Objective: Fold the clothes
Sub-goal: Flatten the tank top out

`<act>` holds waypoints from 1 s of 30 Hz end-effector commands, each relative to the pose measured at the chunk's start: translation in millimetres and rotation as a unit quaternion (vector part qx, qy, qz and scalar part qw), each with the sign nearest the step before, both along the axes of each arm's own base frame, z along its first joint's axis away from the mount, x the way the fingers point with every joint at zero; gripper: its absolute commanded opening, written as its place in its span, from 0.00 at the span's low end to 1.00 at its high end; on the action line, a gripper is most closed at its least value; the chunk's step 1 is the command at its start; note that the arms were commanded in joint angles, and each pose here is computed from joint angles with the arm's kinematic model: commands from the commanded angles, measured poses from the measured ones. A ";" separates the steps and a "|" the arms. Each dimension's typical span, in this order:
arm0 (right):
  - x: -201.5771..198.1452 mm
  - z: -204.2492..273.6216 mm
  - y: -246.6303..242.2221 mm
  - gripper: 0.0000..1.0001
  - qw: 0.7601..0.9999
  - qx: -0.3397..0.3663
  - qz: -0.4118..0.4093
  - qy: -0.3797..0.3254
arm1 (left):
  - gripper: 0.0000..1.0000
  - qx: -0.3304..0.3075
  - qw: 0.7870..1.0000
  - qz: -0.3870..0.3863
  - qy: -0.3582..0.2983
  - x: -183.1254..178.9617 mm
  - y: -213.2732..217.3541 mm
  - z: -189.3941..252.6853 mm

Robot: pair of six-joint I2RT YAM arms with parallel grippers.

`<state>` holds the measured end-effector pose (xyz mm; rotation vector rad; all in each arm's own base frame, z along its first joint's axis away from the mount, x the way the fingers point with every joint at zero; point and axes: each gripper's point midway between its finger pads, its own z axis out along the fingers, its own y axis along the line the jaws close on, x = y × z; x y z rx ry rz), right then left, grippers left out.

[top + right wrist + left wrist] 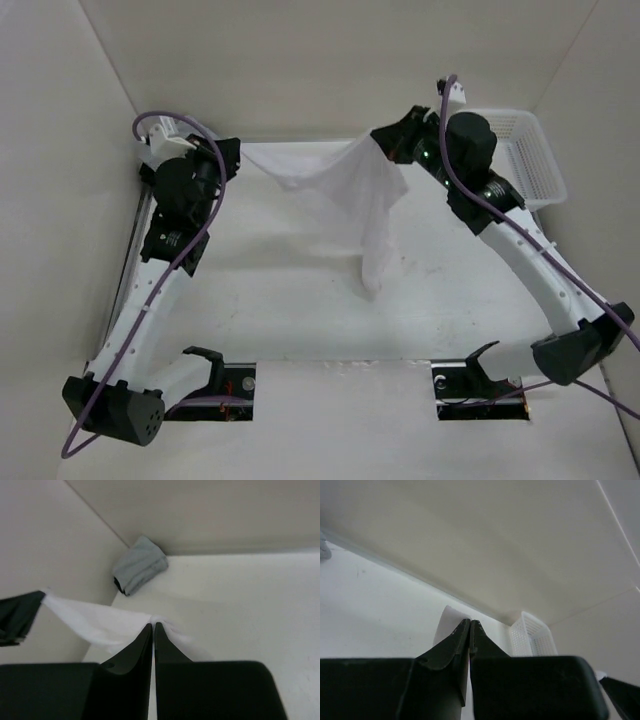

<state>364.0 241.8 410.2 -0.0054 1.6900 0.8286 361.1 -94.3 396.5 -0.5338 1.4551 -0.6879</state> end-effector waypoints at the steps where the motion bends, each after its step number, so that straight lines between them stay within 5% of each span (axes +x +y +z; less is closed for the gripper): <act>1: -32.6 142.2 7.3 0.05 0.982 0.095 0.088 -0.135 | 0.01 -0.058 0.989 -0.033 -0.134 -31.2 4.9 116.5; 5: -43.8 141.4 6.9 0.06 0.981 0.098 0.099 -0.132 | 0.01 -0.060 0.990 -0.029 -0.128 -52.6 10.7 103.8; 8: -41.0 96.9 6.2 0.06 0.987 0.098 0.095 -0.082 | 0.01 -0.072 0.992 -0.030 -0.102 -62.4 12.6 70.3; 15: -1.6 -54.2 -26.1 0.06 0.992 0.101 0.031 0.063 | 0.04 -0.087 0.992 -0.049 0.080 -97.9 9.4 -109.2; 19: 40.2 -125.6 -31.0 0.08 0.988 0.076 0.000 0.137 | 0.17 -0.099 0.978 -0.033 0.180 -103.4 15.2 -204.7; 22: 64.6 -215.3 -38.9 0.23 0.975 0.034 -0.036 0.218 | 0.28 -0.100 0.966 -0.043 0.235 -110.4 8.8 -258.0; 24: 63.9 -256.8 -54.6 0.45 0.966 0.011 -0.081 0.244 | 0.29 -0.094 0.963 -0.041 0.251 -114.7 9.4 -277.2; 30: 14.9 -271.6 -102.2 0.53 0.962 -0.022 -0.162 0.221 | 0.33 -0.040 0.960 -0.044 0.274 -113.6 6.4 -300.2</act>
